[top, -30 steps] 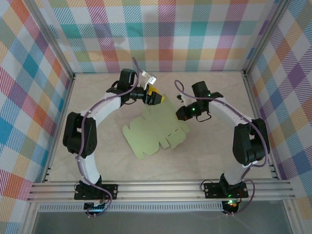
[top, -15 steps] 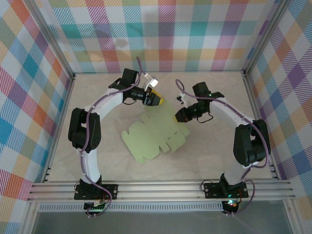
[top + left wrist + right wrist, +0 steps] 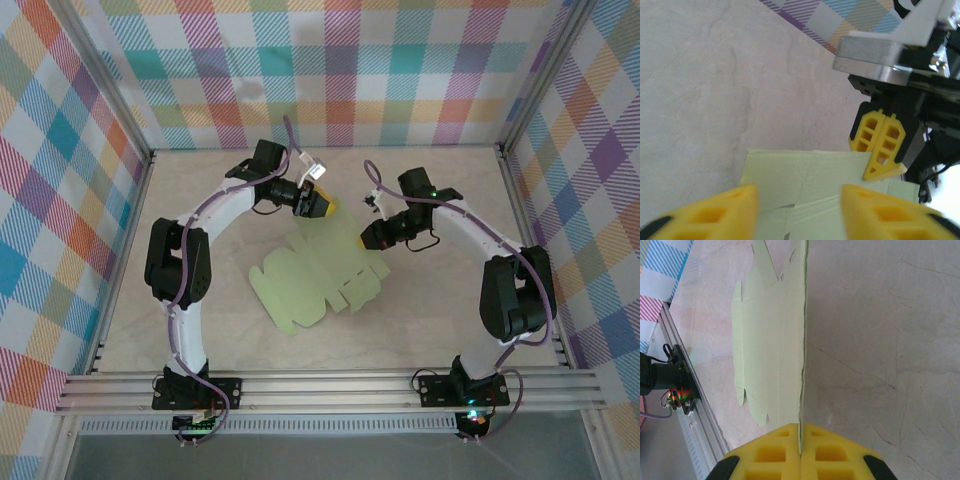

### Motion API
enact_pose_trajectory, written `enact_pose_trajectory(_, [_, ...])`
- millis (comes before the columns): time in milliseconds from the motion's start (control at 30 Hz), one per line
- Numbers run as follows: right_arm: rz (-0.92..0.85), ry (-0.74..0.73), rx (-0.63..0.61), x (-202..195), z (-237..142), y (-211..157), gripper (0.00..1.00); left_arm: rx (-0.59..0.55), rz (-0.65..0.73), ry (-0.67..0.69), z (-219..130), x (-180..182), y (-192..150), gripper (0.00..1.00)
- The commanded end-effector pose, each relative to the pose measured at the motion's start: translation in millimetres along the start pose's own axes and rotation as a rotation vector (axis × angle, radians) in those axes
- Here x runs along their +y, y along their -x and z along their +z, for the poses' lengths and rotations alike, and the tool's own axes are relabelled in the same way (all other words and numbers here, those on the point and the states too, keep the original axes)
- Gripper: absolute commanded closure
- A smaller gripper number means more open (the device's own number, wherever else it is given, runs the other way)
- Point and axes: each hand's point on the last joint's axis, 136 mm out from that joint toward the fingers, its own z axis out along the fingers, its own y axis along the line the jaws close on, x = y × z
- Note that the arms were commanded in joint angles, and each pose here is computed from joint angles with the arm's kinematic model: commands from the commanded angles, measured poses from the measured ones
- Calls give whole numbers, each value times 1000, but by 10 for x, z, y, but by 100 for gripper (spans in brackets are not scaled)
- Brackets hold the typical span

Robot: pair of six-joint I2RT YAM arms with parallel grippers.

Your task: Fold the paper box

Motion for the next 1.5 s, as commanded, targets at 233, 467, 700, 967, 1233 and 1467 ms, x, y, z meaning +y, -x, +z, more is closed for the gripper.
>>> enact_pose_trajectory(233, [-54, 69, -21, 192, -113, 23, 100, -33, 5, 87, -30, 277, 105, 36])
enact_pose_trajectory(467, [-49, 74, -19, 191, -106, 29, 100, -50, 3, 29, -24, 175, 139, 51])
enact_pose_trajectory(700, [-43, 67, -10, 158, -91, 11, 100, -63, 26, -41, -51, 14, 179, 74])
enact_pose_trajectory(967, [-25, 45, -15, 99, -85, 31, 100, -47, 63, -109, -101, -218, 145, 95])
enact_pose_trajectory(1233, [4, 38, -37, 89, -104, 115, 100, -29, 145, 79, -8, -144, 20, 100])
enact_pose_trajectory(1467, [57, -4, -76, 37, -136, 211, 100, -90, 335, 514, 80, -66, 116, 100])
